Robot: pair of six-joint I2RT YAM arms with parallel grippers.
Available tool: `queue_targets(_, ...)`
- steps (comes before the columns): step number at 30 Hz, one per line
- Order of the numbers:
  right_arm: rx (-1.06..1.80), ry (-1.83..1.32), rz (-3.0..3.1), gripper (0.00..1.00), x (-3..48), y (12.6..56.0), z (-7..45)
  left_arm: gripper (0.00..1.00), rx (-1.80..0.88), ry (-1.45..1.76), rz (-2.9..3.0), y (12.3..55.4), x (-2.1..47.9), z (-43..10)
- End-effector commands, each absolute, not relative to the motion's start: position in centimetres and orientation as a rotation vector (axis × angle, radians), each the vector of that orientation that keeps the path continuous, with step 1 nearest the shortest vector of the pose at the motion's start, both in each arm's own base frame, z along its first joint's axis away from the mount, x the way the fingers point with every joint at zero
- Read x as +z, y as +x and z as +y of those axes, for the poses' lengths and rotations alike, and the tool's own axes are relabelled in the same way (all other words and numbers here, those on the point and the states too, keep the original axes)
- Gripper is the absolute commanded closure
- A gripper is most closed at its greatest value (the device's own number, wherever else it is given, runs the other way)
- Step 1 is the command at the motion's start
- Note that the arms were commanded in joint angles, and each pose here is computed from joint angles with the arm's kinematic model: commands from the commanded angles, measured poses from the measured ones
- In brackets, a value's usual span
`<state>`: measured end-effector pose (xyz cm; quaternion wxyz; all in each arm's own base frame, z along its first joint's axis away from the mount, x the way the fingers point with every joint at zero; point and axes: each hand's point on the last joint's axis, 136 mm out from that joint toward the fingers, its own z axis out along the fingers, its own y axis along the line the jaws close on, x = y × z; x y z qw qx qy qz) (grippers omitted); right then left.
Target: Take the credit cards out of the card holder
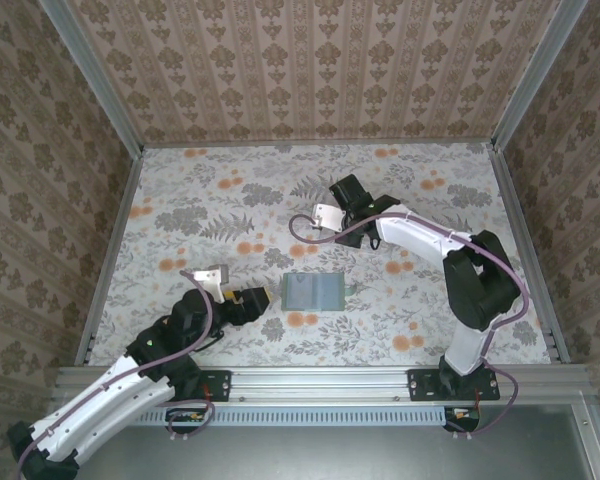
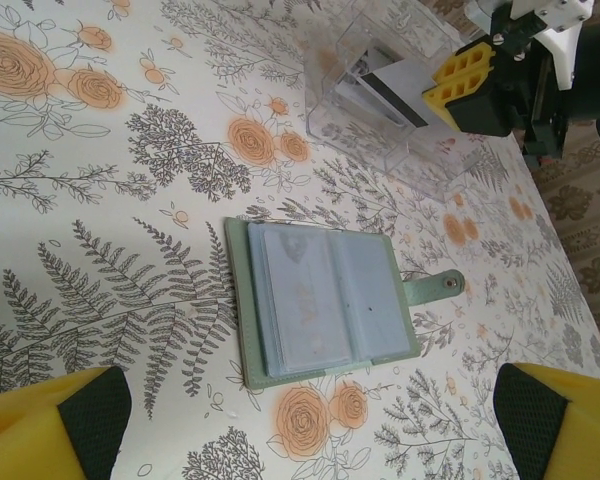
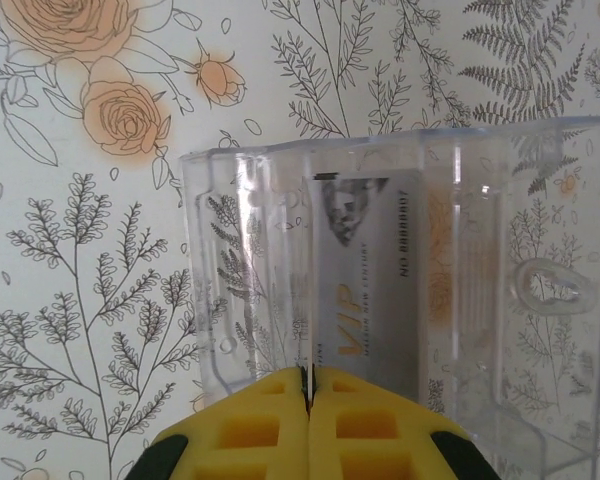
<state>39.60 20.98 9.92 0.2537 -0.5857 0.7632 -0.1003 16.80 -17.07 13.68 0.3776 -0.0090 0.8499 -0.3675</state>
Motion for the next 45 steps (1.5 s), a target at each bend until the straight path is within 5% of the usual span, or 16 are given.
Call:
queue_targets(1, -0.324, -1.574, 2.051, 1.0, 10.6, 41.2, 20.8, 0.03, -0.908, -0.048, 2.194, 17.0, 12.7, -16.6)
queue_targets(14, -0.291, -1.561, 2.017, 1.0, 13.4, 40.1, 20.8, 0.03, -0.93, -0.047, 2.198, 17.4, 12.6, -17.2)
queue_targets(45, -0.357, -1.544, 2.113, 1.0, 9.9, 42.9, 19.8, 0.03, -0.917, -0.058, 2.23, 17.4, 11.8, -16.8)
